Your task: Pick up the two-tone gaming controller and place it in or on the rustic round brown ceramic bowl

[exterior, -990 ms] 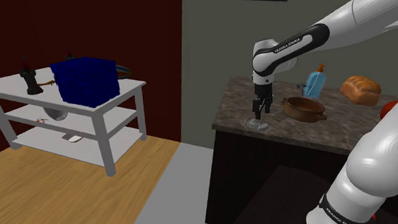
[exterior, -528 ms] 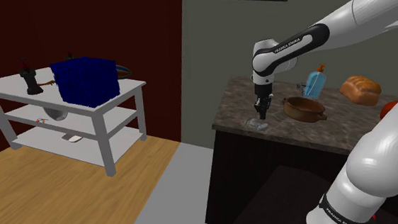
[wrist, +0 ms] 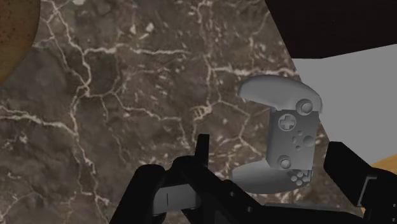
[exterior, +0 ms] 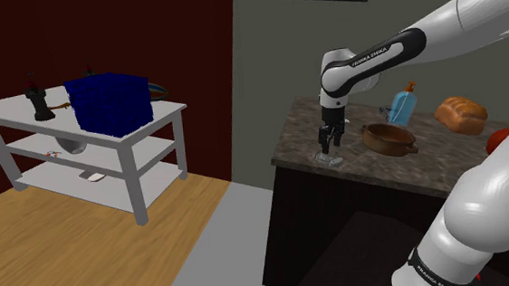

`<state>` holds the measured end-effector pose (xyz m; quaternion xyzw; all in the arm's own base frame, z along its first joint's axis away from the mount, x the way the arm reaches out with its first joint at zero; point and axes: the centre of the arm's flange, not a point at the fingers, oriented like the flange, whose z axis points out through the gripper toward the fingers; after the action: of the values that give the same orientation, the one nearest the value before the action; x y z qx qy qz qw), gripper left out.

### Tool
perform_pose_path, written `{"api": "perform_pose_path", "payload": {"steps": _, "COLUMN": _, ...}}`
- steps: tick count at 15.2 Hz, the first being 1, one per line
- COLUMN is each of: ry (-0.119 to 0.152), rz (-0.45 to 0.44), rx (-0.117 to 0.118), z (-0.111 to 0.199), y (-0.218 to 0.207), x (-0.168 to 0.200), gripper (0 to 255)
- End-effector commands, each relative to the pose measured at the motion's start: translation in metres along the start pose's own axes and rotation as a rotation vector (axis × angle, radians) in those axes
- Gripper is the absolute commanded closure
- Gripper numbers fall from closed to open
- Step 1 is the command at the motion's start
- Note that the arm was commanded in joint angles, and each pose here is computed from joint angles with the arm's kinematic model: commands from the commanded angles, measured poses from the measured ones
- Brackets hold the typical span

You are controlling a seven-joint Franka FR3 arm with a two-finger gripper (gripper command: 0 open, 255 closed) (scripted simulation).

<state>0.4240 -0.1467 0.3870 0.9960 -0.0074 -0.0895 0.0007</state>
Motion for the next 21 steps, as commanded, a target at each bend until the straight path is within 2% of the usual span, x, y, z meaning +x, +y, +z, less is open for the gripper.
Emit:
{"api": "perform_pose_path", "payload": {"steps": 1, "ry": 0.037, "rz": 0.006, "rx": 0.008, "z": -0.002, "y": -0.022, "x": 0.004, "gripper": 0}}
{"api": "perform_pose_path", "payload": {"steps": 2, "ry": 0.044, "rz": 0.007, "rx": 0.010, "z": -0.003, "y": -0.027, "x": 0.004, "gripper": 0}}
{"api": "perform_pose_path", "payload": {"steps": 9, "ry": 0.044, "rz": 0.007, "rx": 0.010, "z": 0.037, "y": -0.027, "x": 0.006, "gripper": 0}}
{"api": "perform_pose_path", "payload": {"steps": 17, "ry": 0.044, "rz": 0.007, "rx": 0.010, "z": 0.037, "y": -0.027, "x": 0.006, "gripper": 0}}
{"api": "perform_pose_path", "payload": {"steps": 18, "ry": 0.044, "rz": 0.007, "rx": 0.010, "z": 0.037, "y": -0.027, "x": 0.006, "gripper": 255}}
{"api": "perform_pose_path", "payload": {"steps": 21, "ry": 0.044, "rz": 0.007, "rx": 0.010, "z": 0.037, "y": -0.027, "x": 0.006, "gripper": 255}}
